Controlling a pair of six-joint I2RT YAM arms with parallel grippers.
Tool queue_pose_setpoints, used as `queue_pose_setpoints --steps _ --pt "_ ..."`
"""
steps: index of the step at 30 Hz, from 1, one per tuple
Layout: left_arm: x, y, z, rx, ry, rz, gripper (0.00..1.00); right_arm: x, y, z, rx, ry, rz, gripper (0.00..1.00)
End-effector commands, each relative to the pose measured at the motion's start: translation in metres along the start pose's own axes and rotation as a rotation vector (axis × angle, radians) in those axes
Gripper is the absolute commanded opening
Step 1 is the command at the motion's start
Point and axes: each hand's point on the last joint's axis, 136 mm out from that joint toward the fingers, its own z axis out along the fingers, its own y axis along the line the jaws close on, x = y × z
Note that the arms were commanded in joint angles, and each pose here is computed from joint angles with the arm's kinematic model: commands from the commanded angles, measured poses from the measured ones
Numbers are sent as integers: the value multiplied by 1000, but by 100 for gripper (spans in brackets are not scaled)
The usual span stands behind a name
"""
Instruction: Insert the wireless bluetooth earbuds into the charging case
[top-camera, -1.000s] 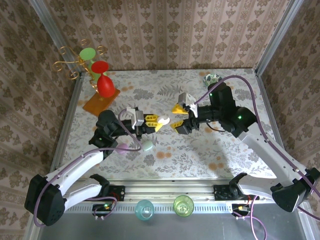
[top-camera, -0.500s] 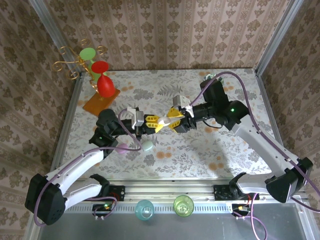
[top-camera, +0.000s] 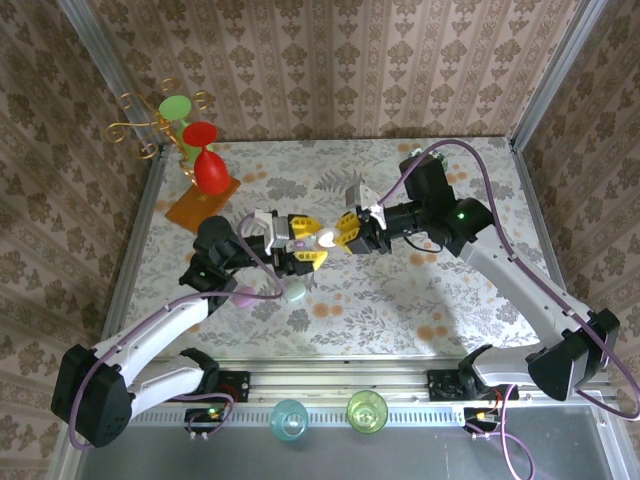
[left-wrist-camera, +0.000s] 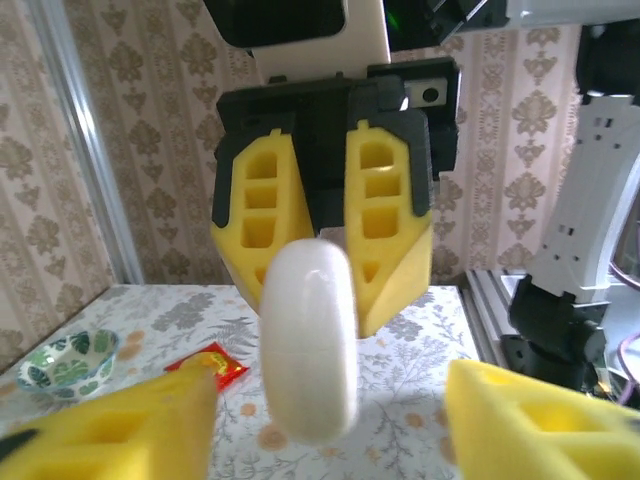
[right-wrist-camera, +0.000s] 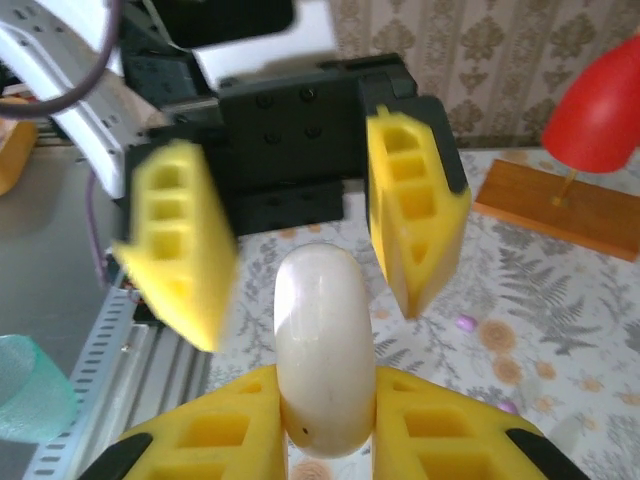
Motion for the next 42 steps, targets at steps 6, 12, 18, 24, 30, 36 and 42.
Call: queue_pose_setpoints --steps 6,12,18,24,30,36,42 --pt "31 58 -15 -362 100 70 100 61 -89 -7 271 -19 325 22" --pt "67 93 -38 -594 200 97 100 164 -187 -12 658 38 792 21" --pt "100 104 -46 -652 313 50 100 234 -223 1 760 70 1064 22" --pt "122 99 -53 -663 369 33 100 286 -242 7 805 112 1242 24" --pt "134 106 -64 -743 401 -113 100 316 -249 -3 859 109 1313 39" --pt "154 98 -78 -760 557 -218 100 290 -239 -37 936 73 1187 73" --pt "170 72 -84 -672 749 -265 100 232 -196 -30 717 83 865 85"
